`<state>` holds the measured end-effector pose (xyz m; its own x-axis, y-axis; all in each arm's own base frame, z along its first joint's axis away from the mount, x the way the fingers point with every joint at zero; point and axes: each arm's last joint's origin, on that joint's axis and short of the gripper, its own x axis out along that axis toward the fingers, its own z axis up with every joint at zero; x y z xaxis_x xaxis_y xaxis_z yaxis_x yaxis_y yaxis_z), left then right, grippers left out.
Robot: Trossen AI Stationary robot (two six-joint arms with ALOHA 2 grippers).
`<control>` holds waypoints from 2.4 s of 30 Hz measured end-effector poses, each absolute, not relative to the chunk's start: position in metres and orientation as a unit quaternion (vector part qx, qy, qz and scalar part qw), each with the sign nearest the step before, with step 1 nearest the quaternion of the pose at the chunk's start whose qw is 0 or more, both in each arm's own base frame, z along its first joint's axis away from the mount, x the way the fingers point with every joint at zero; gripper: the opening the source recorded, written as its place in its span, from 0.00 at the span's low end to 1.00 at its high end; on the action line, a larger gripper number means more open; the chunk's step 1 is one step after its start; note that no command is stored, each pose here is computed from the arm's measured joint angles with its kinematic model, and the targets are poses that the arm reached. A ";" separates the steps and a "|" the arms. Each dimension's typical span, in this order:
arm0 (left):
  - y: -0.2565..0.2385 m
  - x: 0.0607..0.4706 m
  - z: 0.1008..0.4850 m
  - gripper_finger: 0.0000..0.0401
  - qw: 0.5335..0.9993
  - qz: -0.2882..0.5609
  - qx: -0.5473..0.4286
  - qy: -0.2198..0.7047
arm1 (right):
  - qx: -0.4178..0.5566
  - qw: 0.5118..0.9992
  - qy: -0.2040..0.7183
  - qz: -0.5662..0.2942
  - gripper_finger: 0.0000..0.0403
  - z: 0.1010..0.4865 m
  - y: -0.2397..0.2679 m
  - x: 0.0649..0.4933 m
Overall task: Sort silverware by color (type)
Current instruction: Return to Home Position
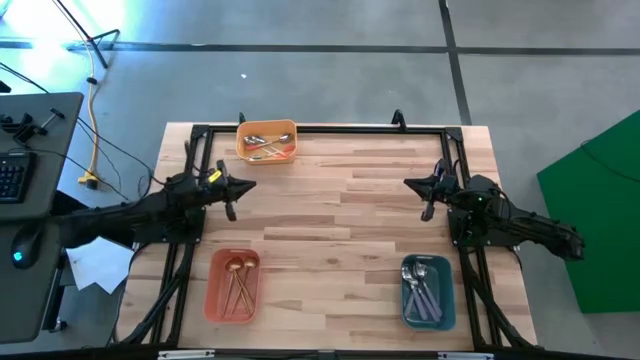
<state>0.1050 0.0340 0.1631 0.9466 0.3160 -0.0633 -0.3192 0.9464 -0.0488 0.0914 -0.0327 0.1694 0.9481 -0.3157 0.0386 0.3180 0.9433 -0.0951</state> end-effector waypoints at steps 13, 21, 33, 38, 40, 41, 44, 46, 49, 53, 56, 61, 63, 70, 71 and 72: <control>0.033 0.095 0.164 0.00 0.981 0.193 -0.026 0.013 | -0.033 0.965 0.005 -0.260 0.00 0.167 -0.040 0.091; 0.033 0.098 0.161 0.00 0.982 0.186 -0.029 0.032 | -0.002 0.966 0.001 -0.259 0.00 0.166 -0.041 0.092; 0.033 0.098 0.161 0.00 0.982 0.186 -0.029 0.031 | 0.000 0.966 0.001 -0.259 0.00 0.166 -0.041 0.092; 0.033 0.098 0.161 0.00 0.982 0.186 -0.029 0.031 | 0.000 0.966 0.001 -0.259 0.00 0.166 -0.041 0.092; 0.033 0.098 0.161 0.00 0.982 0.186 -0.029 0.031 | 0.000 0.966 0.001 -0.259 0.00 0.166 -0.041 0.092; 0.033 0.098 0.161 0.00 0.982 0.186 -0.029 0.031 | 0.000 0.966 0.001 -0.259 0.00 0.166 -0.041 0.092; 0.033 0.098 0.161 0.00 0.982 0.186 -0.029 0.031 | 0.000 0.966 0.001 -0.259 0.00 0.166 -0.041 0.092; 0.033 0.098 0.161 0.00 0.982 0.186 -0.029 0.031 | 0.000 0.966 0.001 -0.259 0.00 0.166 -0.041 0.092; 0.033 0.098 0.161 0.00 0.982 0.186 -0.029 0.031 | 0.000 0.966 0.001 -0.259 0.00 0.166 -0.041 0.092; 0.033 0.098 0.161 0.00 0.982 0.186 -0.029 0.031 | 0.000 0.966 0.001 -0.259 0.00 0.166 -0.041 0.092; 0.033 0.098 0.161 0.00 0.982 0.186 -0.029 0.031 | 0.000 0.966 0.001 -0.259 0.00 0.166 -0.041 0.092; 0.033 0.098 0.161 0.00 0.982 0.186 -0.029 0.031 | 0.000 0.966 0.001 -0.259 0.00 0.166 -0.041 0.092; 0.033 0.098 0.161 0.00 0.982 0.186 -0.029 0.031 | 0.000 0.966 0.001 -0.259 0.00 0.166 -0.041 0.092; 0.033 0.098 0.161 0.00 0.982 0.186 -0.029 0.031 | 0.000 0.966 0.001 -0.259 0.00 0.166 -0.041 0.092; 0.033 0.098 0.161 0.01 0.982 0.186 -0.029 0.031 | 0.000 0.966 0.001 -0.259 0.00 0.166 -0.041 0.092; 0.033 0.098 0.161 0.01 0.982 0.186 -0.029 0.031 | 0.000 0.966 0.001 -0.259 0.00 0.166 -0.041 0.092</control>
<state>0.0979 0.0330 0.1613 0.9289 0.3634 -0.0721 -0.3669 0.9292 -0.0445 0.0916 -0.0405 0.1662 0.8661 -0.4998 -0.0021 0.4998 0.8661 -0.0001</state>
